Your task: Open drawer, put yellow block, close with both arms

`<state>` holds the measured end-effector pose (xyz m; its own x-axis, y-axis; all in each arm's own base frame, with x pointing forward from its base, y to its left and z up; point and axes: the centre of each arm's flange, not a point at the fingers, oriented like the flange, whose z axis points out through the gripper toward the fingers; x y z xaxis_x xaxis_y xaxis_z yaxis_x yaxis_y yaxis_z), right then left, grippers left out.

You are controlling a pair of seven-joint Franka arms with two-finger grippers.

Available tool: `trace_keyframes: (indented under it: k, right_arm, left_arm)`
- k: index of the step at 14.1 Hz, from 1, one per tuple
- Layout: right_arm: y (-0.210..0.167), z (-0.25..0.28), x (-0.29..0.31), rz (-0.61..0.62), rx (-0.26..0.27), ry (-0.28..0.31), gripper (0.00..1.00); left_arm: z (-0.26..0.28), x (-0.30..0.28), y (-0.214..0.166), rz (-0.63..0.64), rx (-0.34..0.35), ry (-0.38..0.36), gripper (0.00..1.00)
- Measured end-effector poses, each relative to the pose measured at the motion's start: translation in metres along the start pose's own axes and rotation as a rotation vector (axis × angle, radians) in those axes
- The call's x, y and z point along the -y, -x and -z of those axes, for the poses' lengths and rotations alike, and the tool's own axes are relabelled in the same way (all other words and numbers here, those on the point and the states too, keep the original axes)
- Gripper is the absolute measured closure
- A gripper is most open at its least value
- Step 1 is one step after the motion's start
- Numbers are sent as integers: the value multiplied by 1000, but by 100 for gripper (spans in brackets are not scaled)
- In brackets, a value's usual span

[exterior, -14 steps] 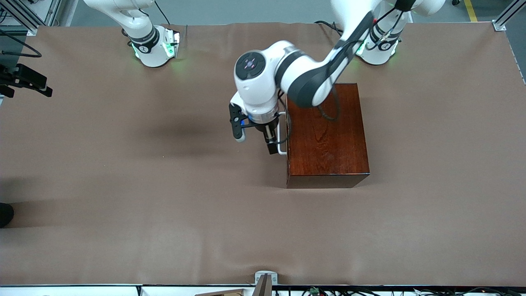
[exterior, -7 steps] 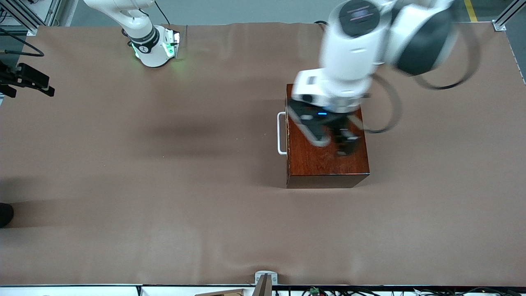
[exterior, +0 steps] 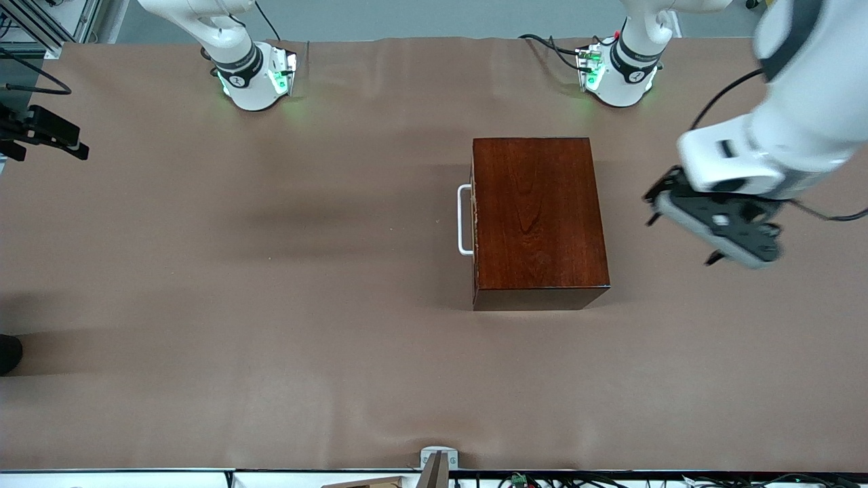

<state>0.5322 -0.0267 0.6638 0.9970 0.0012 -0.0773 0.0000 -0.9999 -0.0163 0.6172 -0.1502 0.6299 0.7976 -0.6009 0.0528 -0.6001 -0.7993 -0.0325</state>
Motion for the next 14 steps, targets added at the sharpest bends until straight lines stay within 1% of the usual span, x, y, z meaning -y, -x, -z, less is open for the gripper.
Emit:
trace_keyframes:
  k: [3, 6, 8, 10, 12, 14]
  right_arm:
    - [-5, -6, -2, -3, 8, 0, 0]
    - [-8, -10, -8, -14, 1, 0, 0]
    - [-9, -15, -7, -13, 10, 0, 0]
    - [-10, -22, -8, -16, 21, -1, 0]
    - [-10, -23, -11, -21, 24, -2, 0]
    - [-10, -23, -11, -22, 24, -2, 0]
  left_arm:
    - [-2, 20, 22, 205, 61, 16, 0]
    - [-2, 28, 32, 399, 77, 12, 0]
    - [-1, 33, 42, 527, 86, 7, 0]
    - [0, 38, 54, 601, 97, 3, 0]
    - [-1, 49, 70, 643, 104, 6, 0]
    - [-1, 61, 86, 679, 106, 34, 0]
